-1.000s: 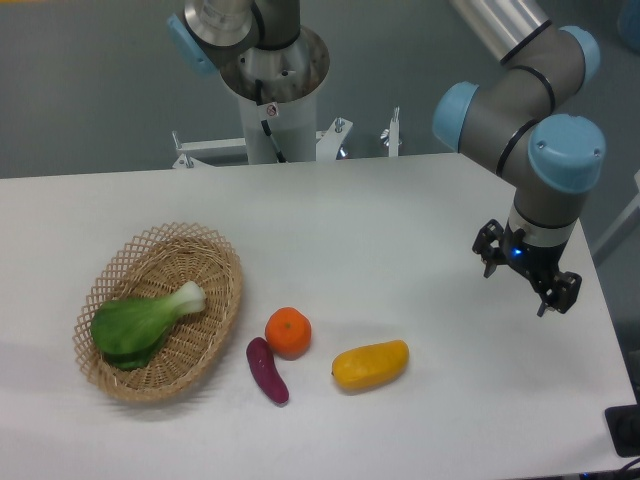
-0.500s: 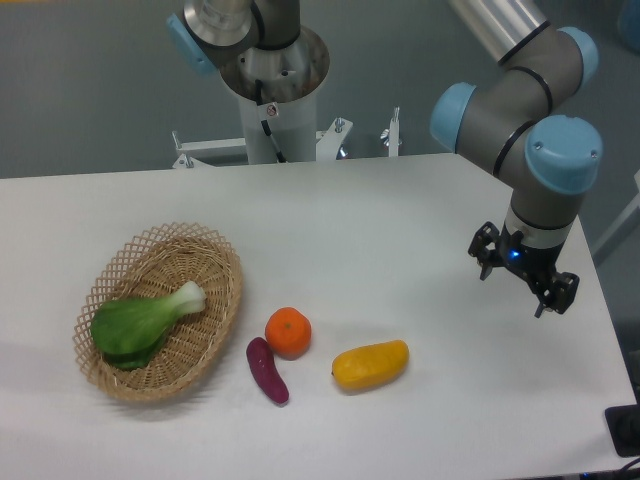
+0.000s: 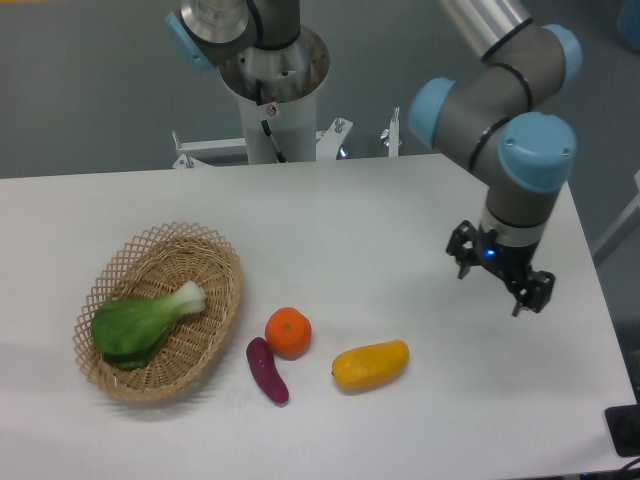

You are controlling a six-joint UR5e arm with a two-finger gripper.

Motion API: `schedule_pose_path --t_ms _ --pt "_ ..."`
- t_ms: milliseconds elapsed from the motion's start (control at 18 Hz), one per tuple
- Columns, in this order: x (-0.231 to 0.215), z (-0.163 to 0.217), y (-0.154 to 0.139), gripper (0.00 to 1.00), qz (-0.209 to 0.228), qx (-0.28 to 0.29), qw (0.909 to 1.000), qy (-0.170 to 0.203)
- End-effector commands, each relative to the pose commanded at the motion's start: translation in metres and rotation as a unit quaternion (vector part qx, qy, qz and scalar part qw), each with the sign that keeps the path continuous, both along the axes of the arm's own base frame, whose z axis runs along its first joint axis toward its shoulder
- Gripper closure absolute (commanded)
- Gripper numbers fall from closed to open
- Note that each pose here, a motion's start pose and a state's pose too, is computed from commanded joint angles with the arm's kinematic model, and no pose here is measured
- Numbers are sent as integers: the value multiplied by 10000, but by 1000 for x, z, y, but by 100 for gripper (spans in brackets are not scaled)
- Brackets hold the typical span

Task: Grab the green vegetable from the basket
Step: 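Move the gripper over the basket and lower it onto the bok choy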

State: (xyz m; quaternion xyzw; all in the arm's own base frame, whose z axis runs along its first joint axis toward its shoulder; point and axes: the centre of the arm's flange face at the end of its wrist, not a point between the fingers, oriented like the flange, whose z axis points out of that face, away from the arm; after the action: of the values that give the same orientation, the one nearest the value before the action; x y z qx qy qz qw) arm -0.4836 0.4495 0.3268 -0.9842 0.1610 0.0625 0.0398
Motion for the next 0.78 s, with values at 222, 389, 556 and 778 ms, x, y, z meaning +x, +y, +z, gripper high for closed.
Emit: schedule_pose_path --t_ms 222,389,556,778 --pt "47 -1 32 0 160 56 9998 -103" --pt "89 -3 54 0 52 31 9998 -172" --pt "137 -9 74 0 -18 -12 9996 -272" --pt "197 -12 103 0 -175 -21 9993 -339"
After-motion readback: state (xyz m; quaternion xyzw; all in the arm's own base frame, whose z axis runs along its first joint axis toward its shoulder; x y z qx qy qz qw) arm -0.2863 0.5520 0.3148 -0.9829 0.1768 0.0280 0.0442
